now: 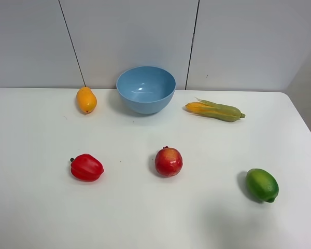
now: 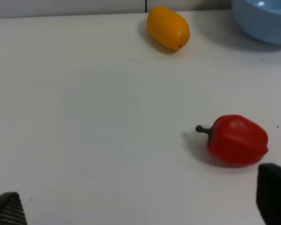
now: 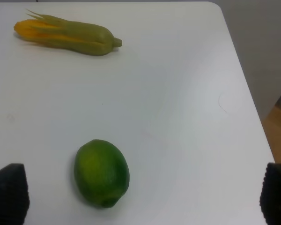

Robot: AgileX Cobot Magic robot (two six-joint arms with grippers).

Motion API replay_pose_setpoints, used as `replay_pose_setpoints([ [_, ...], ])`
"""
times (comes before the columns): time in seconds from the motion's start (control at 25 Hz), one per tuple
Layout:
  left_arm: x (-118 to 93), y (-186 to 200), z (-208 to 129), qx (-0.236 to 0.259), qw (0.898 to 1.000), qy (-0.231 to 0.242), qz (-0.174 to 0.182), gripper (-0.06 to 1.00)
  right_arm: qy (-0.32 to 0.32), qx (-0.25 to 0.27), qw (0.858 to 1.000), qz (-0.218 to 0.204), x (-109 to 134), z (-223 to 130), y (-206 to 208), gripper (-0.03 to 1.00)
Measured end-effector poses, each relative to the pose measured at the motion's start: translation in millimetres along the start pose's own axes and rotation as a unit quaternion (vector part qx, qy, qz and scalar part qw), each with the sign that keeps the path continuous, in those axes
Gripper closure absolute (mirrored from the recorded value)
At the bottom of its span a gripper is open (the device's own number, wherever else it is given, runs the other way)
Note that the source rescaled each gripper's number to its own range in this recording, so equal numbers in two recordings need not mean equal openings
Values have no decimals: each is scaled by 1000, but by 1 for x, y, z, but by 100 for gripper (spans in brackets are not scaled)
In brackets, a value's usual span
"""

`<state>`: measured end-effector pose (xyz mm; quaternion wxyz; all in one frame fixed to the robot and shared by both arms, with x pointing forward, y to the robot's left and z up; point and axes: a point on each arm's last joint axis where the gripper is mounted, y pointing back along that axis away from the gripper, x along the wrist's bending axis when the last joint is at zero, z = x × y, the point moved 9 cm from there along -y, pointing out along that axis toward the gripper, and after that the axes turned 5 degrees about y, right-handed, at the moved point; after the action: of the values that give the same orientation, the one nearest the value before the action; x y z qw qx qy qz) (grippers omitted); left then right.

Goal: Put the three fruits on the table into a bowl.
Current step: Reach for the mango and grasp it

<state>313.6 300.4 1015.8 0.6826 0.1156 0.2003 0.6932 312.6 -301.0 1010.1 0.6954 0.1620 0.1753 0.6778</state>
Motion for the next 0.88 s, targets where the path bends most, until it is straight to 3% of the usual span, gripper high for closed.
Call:
replay_pose_setpoints([
  [0.88,0,0,0,1,1000,3,0,-5,0,0,1000,0,0,0,0,-3],
])
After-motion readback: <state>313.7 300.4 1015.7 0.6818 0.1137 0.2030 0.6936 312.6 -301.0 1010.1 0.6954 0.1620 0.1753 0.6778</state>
